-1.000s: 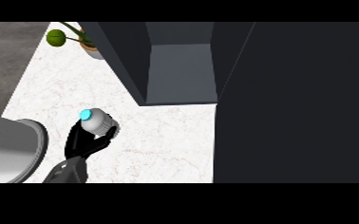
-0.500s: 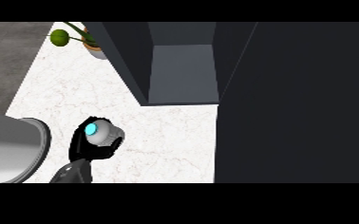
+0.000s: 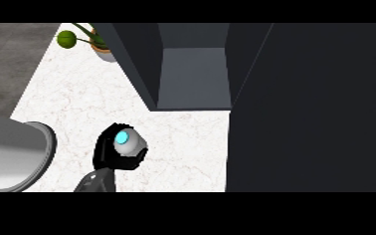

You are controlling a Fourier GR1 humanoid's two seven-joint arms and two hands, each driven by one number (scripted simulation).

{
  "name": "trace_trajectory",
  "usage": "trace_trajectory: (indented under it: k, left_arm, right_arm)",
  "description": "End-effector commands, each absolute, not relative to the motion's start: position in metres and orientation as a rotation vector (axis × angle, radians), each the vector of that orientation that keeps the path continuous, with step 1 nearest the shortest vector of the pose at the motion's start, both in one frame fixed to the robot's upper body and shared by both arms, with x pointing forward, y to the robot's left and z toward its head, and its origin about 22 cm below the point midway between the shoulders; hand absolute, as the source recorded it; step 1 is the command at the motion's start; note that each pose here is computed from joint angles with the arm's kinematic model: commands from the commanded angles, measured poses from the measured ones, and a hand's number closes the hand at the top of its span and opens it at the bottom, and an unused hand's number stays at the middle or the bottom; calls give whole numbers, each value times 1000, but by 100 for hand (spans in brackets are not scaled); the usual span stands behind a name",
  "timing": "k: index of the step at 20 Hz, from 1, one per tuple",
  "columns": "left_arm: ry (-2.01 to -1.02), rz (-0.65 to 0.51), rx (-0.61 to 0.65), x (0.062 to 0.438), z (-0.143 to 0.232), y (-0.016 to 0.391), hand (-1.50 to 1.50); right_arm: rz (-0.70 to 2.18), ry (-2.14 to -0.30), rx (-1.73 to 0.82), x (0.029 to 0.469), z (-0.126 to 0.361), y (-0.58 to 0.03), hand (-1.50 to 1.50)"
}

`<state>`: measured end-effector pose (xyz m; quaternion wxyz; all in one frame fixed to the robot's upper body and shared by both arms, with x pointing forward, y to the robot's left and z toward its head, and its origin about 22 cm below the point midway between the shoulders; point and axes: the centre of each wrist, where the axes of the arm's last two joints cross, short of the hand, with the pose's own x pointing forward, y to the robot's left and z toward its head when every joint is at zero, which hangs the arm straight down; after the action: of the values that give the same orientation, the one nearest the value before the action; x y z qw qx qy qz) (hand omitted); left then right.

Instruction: Pick up the bottled water, place it into the cabinet and close the cabinet

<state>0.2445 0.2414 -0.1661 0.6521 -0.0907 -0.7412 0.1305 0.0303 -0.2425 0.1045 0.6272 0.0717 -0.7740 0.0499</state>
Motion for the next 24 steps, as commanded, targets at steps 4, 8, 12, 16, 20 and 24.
trace_trajectory:
  k: [4, 8, 12, 16, 20, 24]
  left_arm:
    - [-1684, 283, -328, 258, -153, 210, 150]
    - [-1669, 263, -344, 285, -127, 187, 150]
    - [-1659, 251, -363, 289, -102, 164, 150]
    - [-1755, 146, -240, 308, -68, 137, 150]
    - [-1754, 131, -250, 330, -18, 105, 150]
    - [-1748, 87, -169, 343, -13, 93, 150]
  right_arm:
    - [76, -1815, 201, 32, 123, -238, -150]
    - [72, -1819, 213, 30, 120, -236, -150]
    - [78, -1814, 207, 26, 118, -239, -150]
    - [60, -1823, 212, 27, 114, -250, -150]
    - [56, -1825, 196, 27, 126, -243, -150]
    - [82, -1842, 174, 28, 113, -252, -150]
